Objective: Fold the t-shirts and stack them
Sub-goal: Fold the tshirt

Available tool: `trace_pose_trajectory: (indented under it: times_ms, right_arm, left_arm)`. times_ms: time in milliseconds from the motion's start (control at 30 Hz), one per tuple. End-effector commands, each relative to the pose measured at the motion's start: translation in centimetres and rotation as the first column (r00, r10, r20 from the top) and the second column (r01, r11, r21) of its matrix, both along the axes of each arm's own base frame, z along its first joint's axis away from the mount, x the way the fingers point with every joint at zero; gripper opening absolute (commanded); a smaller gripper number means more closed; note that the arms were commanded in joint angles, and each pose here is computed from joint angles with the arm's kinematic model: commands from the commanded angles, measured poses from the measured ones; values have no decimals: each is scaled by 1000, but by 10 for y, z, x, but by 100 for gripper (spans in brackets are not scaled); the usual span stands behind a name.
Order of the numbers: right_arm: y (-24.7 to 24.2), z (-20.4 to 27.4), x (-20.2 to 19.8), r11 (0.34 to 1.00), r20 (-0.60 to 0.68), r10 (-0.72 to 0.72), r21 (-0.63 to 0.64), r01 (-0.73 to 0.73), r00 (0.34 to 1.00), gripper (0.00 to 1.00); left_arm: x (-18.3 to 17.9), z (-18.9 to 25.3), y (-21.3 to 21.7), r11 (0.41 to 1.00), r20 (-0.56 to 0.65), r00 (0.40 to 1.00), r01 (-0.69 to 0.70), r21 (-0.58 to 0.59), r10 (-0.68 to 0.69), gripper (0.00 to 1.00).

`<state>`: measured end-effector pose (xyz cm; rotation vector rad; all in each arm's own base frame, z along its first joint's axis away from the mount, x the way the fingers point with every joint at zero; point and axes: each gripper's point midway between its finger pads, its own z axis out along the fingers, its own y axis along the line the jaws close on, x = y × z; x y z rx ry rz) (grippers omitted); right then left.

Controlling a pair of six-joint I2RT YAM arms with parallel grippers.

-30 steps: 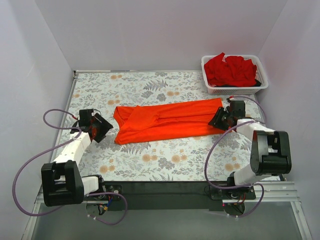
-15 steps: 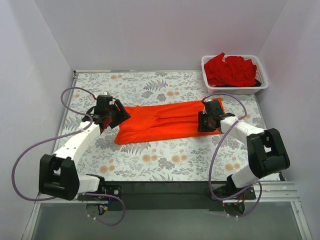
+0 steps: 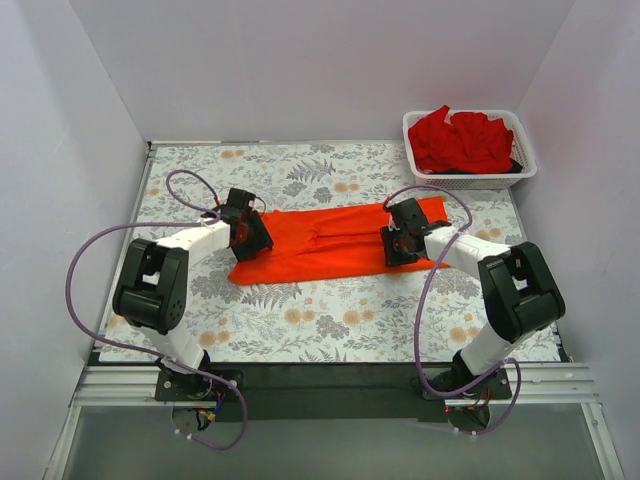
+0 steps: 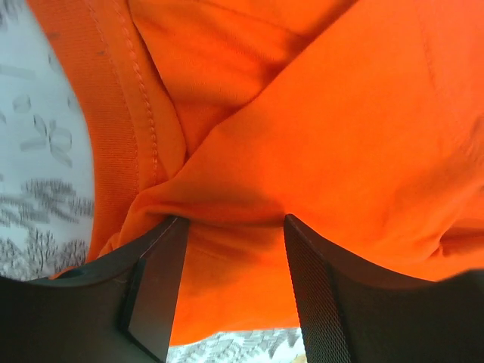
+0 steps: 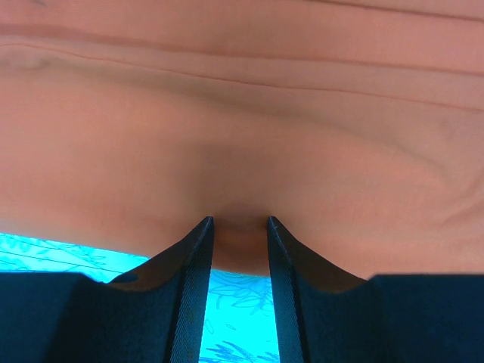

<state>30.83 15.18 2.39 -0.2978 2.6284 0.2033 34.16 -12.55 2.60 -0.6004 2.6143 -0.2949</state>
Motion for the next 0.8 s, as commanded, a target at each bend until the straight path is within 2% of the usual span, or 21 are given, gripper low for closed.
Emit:
trace_pose_trajectory:
  times_ms: [0, 200, 367, 500, 533, 633, 767]
  right_arm:
    - [5, -11, -22, 998, -71, 56, -19, -57, 996, 41]
    - [28, -21, -75, 982, -194, 190, 16, -191, 962, 41]
    - [69, -16, -124, 942, -278, 334, 83, -324, 900, 41]
    - [114, -2, -133, 893, -277, 446, 69, -445, 851, 41]
    - [122, -9, -140, 879, -310, 467, 64, -472, 828, 42]
    - [158, -3, -153, 833, -333, 550, 164, -528, 766, 42]
    - [206, 9, -156, 777, -302, 630, 234, -585, 716, 42]
  left_arm:
    - [26, 1, 8, 997, 38, 999, -36, 63, 33, 52]
    - [44, -8, 17, 989, 33, 999, -33, 144, 28, 52]
    - [75, -16, 30, 972, 40, 999, 16, 235, -26, 53]
    - [110, -22, 28, 948, 53, 992, 90, 304, -111, 56]
    - [118, -22, 31, 940, 62, 990, 97, 328, -124, 57]
    - [149, -23, 41, 905, 80, 984, 115, 410, -161, 59]
    - [190, -25, 49, 884, 114, 974, 126, 450, -197, 61]
